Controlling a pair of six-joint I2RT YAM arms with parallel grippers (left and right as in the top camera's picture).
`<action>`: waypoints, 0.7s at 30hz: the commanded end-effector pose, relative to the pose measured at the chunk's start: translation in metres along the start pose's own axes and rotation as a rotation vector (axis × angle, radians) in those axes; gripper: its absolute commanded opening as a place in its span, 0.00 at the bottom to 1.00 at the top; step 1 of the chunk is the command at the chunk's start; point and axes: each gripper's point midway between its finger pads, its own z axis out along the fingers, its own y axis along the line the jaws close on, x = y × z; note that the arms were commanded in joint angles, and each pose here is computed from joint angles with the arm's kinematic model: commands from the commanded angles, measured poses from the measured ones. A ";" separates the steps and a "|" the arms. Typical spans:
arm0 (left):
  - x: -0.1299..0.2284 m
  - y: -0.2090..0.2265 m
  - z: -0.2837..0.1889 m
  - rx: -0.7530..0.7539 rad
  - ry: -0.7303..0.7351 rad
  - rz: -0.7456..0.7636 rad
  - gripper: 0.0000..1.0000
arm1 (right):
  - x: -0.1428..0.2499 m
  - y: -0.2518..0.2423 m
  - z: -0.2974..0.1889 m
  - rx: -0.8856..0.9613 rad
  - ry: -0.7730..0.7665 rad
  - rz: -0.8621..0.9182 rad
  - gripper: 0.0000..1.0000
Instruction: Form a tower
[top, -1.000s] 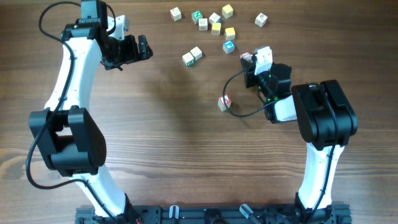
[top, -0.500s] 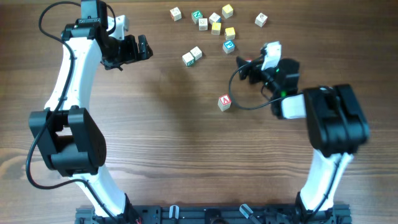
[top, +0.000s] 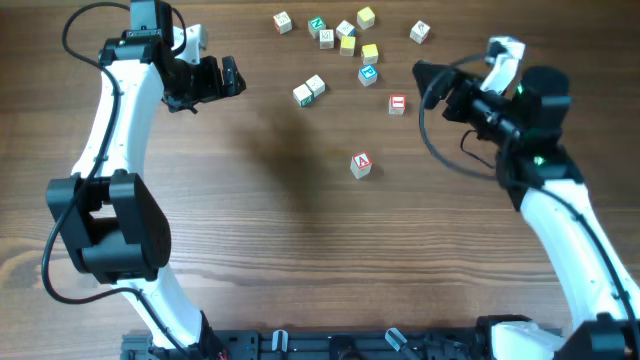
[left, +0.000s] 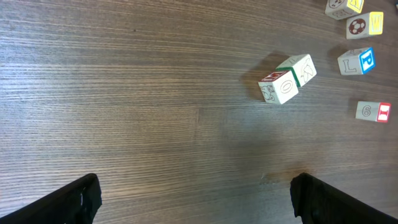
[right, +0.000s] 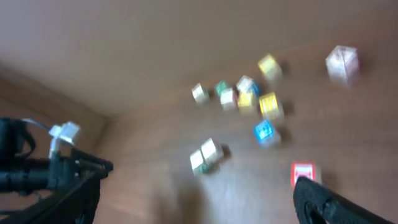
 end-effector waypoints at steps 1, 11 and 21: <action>0.000 0.000 0.003 0.001 0.004 0.020 1.00 | -0.024 0.012 0.013 0.032 0.036 0.013 1.00; 0.000 0.000 0.003 0.001 0.004 0.020 1.00 | 0.038 -0.065 0.098 0.320 0.304 0.045 0.98; 0.000 0.000 0.003 0.001 0.004 0.020 1.00 | 0.101 -0.122 0.137 0.566 0.378 -0.109 0.88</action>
